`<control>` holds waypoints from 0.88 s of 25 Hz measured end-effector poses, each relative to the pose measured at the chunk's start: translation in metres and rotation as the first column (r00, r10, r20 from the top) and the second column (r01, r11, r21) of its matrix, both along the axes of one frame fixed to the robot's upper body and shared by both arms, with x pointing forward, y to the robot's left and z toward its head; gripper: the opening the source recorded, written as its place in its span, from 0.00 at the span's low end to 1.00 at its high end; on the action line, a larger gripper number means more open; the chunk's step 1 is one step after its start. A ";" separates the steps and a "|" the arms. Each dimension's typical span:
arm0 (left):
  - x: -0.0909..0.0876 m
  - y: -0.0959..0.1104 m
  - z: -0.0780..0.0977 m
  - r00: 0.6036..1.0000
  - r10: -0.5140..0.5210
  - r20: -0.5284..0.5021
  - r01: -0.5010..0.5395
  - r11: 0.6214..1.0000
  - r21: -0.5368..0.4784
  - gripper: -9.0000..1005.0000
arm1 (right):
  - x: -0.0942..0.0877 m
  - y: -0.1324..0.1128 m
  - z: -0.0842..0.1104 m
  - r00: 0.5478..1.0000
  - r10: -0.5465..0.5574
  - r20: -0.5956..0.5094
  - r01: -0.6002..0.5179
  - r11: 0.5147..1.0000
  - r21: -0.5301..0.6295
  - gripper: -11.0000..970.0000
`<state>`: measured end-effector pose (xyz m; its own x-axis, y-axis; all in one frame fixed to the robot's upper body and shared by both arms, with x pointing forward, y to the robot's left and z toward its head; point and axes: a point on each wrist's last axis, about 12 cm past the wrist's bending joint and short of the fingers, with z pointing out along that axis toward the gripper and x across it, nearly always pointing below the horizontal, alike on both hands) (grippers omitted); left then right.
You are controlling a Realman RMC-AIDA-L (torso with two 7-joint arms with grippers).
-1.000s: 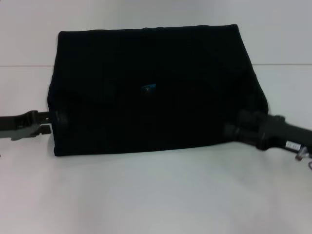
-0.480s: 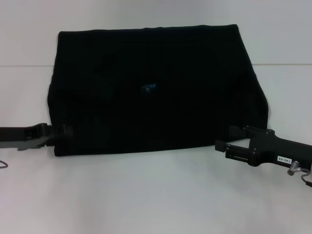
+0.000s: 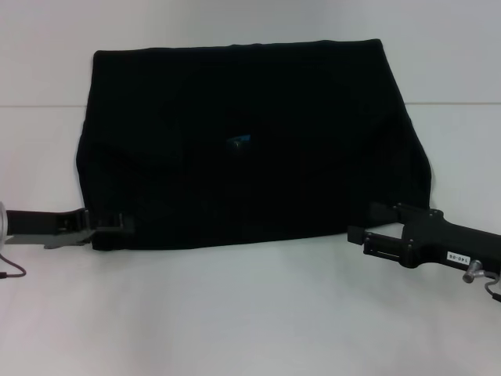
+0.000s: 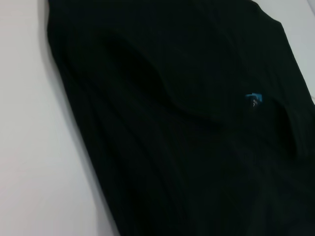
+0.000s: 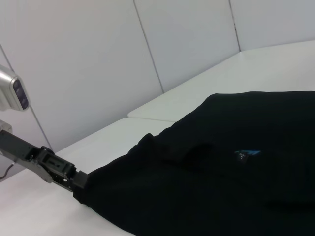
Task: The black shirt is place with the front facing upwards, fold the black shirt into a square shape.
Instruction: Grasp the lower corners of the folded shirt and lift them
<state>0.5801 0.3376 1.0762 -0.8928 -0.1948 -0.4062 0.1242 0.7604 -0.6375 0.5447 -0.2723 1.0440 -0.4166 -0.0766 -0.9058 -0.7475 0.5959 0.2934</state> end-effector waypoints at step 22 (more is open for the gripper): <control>0.002 0.000 0.001 1.000 -0.026 -0.003 0.026 0.999 0.036 0.04 | 0.039 -0.047 0.045 0.953 -0.190 -0.237 0.192 0.981 -0.015 0.81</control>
